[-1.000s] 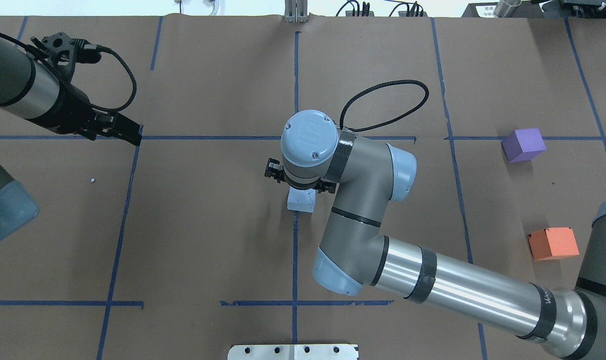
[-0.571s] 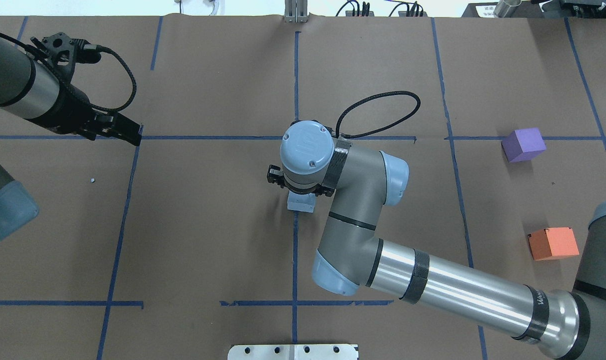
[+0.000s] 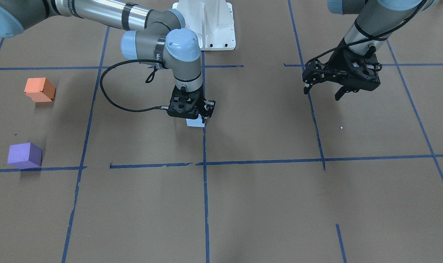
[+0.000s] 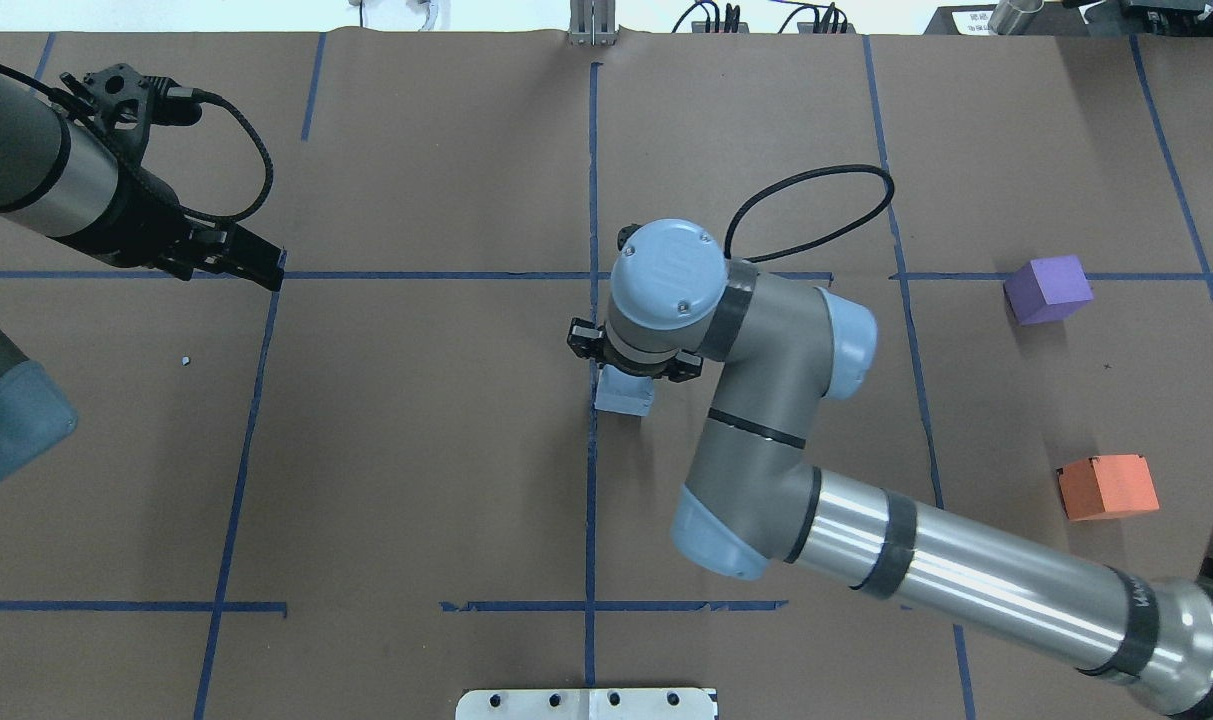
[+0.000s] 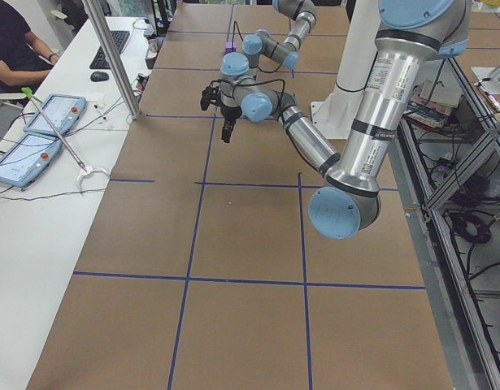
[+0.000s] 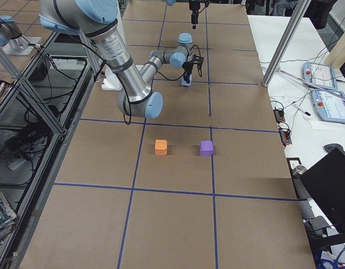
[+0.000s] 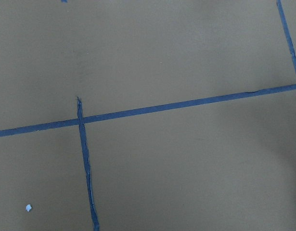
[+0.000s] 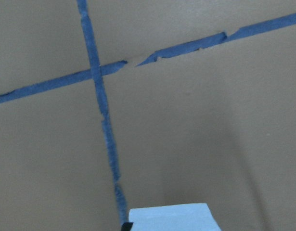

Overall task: Place blue block between orange and purple blocks
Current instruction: 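Carry the blue cube with the right gripper toward the purple cube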

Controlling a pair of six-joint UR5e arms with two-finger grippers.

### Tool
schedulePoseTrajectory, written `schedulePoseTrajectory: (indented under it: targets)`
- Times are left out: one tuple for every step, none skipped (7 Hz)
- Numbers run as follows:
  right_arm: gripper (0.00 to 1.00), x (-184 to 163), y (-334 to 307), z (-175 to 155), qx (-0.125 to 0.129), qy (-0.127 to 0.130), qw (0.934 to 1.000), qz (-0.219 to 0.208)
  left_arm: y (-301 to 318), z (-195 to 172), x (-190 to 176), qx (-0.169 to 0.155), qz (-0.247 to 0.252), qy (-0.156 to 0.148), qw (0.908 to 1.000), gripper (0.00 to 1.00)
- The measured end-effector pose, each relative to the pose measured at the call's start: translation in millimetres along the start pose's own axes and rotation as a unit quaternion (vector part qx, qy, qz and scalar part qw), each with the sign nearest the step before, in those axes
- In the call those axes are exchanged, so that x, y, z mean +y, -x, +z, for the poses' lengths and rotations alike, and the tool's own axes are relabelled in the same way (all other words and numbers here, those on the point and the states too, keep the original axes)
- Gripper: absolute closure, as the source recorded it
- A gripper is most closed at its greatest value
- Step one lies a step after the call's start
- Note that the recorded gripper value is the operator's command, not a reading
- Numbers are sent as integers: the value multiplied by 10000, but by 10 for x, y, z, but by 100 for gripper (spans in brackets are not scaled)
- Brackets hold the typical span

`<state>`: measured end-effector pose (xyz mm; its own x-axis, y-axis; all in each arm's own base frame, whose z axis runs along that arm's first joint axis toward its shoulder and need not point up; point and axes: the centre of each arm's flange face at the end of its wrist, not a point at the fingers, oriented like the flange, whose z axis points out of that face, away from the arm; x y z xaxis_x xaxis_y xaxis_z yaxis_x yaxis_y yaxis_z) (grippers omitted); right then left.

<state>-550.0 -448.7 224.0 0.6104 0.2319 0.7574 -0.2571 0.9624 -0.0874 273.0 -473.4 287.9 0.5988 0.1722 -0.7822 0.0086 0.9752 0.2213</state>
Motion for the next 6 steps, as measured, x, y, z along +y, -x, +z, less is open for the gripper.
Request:
schedulePoseTrajectory:
  targets:
    - [95,-244,-608,-334,-122,74,9997,-189,0,-2,-1,1,-8,-2,10000,0]
    - [94,-487,-1396,-583,-63,110,9985,-537,0,-3,-1,0,-14,-4,10000,0]
    - [93,-727,-2155,-750,127,111,9959,-887,1,-3,-2,-2,-20,-7,10000,0]
    - [93,-970,-2894,-893,358,138,9923,-1174,1,-3,-2,-4,-27,-8,10000,0]
    - [91,-1110,-3501,-979,551,224,9899,-1286,4,-2,-2,-9,-34,-9,10000,0]
    - [89,-1150,-3901,-966,708,340,9891,-1246,13,5,-2,-24,-45,-7,10000,0]
